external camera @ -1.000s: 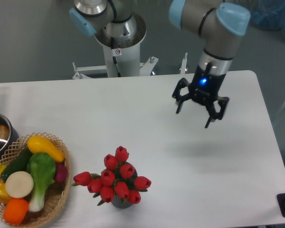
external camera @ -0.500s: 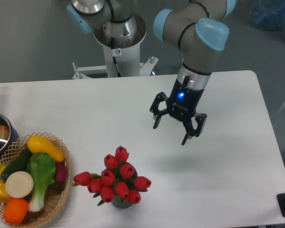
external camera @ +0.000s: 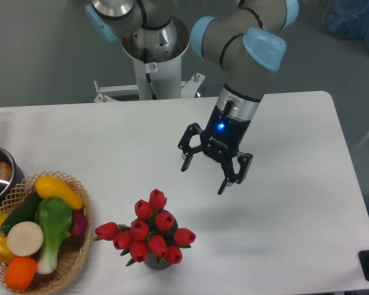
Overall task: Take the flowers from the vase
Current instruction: 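Move the open gripper toward the red tulips in the grey vase, then lower the open gripper around the tulip stems above the vase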
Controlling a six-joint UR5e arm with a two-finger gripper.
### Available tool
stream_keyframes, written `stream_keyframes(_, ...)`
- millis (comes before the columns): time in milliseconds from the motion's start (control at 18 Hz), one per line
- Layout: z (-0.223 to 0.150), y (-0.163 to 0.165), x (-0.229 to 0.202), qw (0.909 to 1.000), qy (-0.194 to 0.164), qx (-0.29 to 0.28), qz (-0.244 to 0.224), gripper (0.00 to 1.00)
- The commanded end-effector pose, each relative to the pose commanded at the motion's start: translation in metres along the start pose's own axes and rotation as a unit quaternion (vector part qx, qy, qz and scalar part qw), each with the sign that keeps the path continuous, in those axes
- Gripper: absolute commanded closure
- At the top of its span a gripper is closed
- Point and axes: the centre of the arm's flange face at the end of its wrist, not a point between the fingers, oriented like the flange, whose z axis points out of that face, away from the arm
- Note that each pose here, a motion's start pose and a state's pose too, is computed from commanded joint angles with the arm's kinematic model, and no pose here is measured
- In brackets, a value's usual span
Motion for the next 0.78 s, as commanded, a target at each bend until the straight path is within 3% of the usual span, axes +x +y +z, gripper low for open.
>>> stream_keyframes(333, 0.02, -0.009, 0.0, 0.9978, 0.038, 0.055, -0.005, 0.0)
stream_keyframes(778, 0.055, -0.019, -0.007, 0.9958, 0.065, 0.064, 0.003, 0.0)
